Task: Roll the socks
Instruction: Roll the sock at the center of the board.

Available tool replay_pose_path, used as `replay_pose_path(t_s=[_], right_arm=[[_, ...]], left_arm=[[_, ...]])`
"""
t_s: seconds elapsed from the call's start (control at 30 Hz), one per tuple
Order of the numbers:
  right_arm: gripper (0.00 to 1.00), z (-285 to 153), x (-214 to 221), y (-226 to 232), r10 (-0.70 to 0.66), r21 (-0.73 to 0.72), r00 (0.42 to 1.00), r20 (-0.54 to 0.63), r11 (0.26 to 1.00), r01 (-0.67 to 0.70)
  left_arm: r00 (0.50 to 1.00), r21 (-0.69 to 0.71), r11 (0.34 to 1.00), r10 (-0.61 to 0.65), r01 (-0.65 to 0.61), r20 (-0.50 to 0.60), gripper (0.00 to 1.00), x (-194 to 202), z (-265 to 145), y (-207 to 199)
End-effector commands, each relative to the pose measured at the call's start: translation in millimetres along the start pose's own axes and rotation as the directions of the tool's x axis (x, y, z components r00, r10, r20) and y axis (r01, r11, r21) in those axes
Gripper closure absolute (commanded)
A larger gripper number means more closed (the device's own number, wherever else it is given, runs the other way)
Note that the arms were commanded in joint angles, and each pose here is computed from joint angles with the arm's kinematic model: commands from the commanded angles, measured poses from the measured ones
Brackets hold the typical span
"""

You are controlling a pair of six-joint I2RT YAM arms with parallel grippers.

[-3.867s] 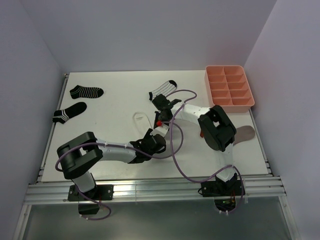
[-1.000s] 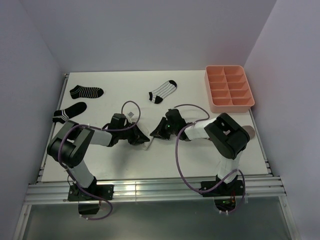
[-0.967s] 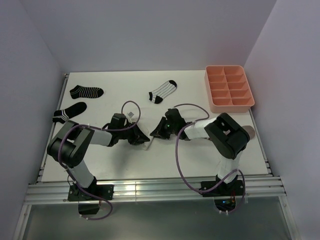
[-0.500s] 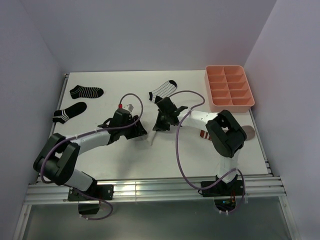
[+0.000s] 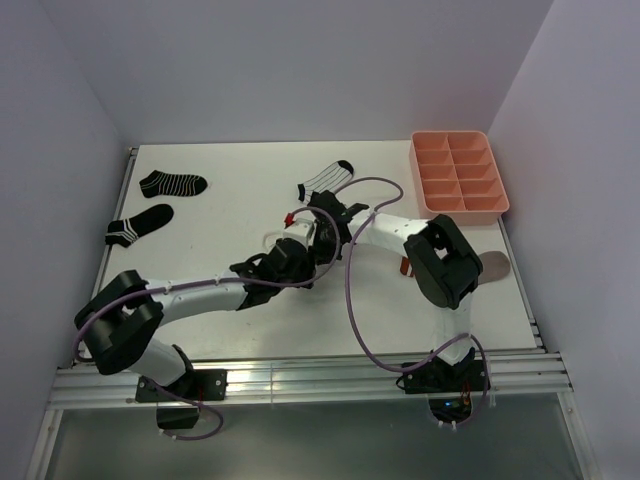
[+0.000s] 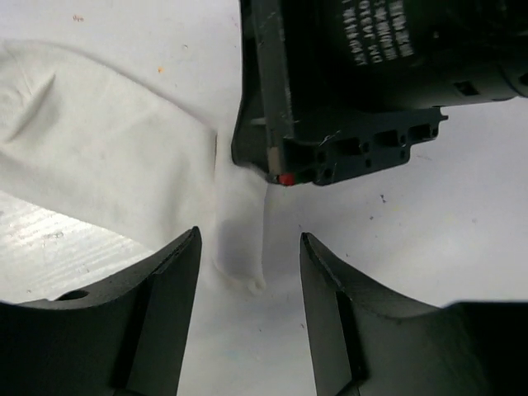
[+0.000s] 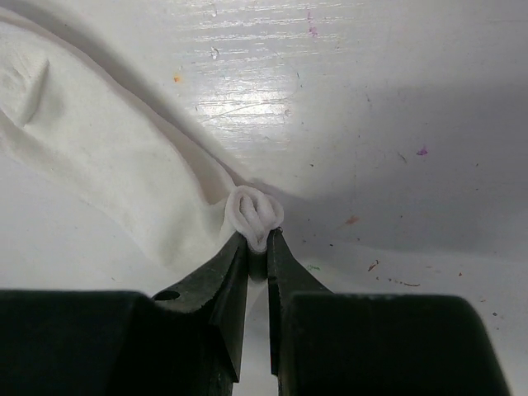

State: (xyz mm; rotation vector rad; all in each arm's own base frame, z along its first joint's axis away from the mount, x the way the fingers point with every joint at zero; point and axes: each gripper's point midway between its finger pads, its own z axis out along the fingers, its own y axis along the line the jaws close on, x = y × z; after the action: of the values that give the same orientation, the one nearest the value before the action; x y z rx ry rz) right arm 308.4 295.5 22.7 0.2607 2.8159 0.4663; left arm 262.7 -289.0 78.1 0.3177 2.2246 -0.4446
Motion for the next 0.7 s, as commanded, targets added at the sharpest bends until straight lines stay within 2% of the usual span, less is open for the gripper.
replay_pose_path(t_s=[0.0, 0.23, 0.5, 0.6, 0.67], right_arm=[[1.0, 6, 8, -19, -0.018, 0.088, 0.999, -0.038, 0.996, 0.022], [1.0, 10, 12, -18, -0.017, 0.082, 0.998, -0.056, 0.996, 0.021], [1.0, 13, 15, -18, -0.016, 0.076, 0.998, -0.067, 0.997, 0.021], [1.0, 13, 16, -18, -0.012, 0.074, 0.997, -0.07, 0.997, 0.018], [1.0, 14, 16, -16, -0.013, 0.067, 0.997, -0.07, 0.998, 0.017]], left_arm=[[0.991, -0.072, 0.994, 0.094, -0.088, 0.095, 0.44, -23, 7, -5], [0.981, -0.104, 0.982, 0.17, -0.161, 0.089, 0.46, -10, 17, -14], [0.971, -0.153, 0.96, 0.24, -0.235, 0.015, 0.52, 23, 31, -8], [0.967, -0.166, 0.953, 0.255, -0.252, -0.007, 0.61, 31, 35, -7], [0.966, -0.177, 0.95, 0.256, -0.256, -0.024, 0.75, 37, 36, -4]])
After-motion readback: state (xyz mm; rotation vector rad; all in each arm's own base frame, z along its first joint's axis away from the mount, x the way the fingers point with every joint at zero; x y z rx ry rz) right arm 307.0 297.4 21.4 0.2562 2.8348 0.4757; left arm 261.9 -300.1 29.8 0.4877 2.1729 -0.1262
